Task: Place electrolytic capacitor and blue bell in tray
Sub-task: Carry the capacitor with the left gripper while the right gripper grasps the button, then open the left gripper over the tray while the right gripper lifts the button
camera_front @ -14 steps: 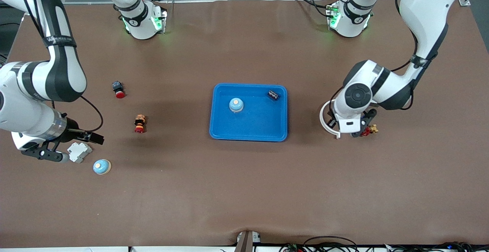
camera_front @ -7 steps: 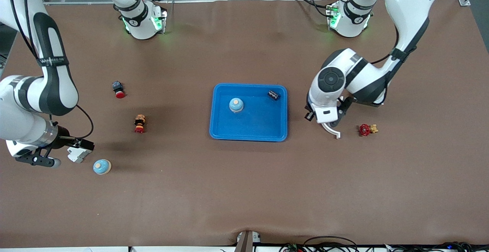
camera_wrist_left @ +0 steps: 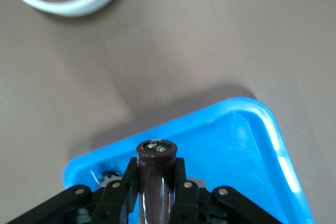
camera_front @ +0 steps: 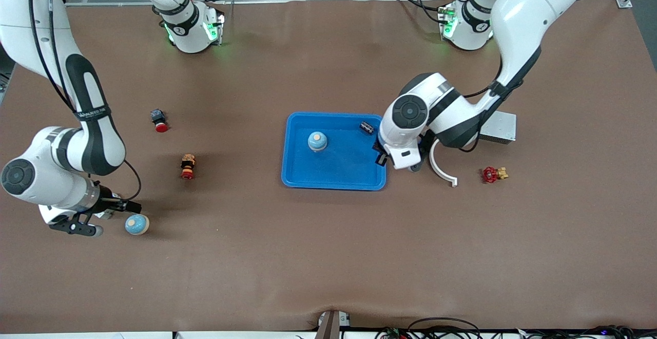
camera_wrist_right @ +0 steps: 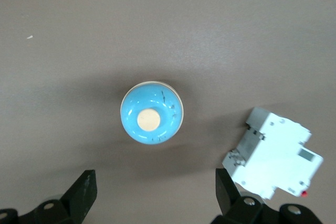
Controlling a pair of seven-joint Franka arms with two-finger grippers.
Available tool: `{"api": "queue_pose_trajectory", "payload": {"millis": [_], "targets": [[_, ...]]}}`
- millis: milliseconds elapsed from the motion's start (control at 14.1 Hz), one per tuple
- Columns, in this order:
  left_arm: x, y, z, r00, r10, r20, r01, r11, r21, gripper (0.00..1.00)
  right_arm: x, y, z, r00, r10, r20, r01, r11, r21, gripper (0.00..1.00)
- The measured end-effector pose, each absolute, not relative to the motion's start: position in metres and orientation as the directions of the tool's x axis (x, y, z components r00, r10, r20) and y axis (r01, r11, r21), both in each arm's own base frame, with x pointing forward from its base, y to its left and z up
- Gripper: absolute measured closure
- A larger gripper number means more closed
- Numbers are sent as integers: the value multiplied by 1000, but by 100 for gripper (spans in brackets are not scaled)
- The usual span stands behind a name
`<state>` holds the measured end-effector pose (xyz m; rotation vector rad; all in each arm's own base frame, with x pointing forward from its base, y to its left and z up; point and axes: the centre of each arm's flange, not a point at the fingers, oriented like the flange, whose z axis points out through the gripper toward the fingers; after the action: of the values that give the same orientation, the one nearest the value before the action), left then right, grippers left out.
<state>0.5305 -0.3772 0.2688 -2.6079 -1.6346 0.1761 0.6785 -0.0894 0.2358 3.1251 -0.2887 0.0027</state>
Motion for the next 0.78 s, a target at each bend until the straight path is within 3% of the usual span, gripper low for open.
{"api": "queue_pose_trajectory", "payload": {"millis": [777], "targets": [[535, -400, 208, 325, 944, -56, 940, -329, -93, 70, 701, -90, 209, 984, -180, 10, -180, -984, 3, 0]]}}
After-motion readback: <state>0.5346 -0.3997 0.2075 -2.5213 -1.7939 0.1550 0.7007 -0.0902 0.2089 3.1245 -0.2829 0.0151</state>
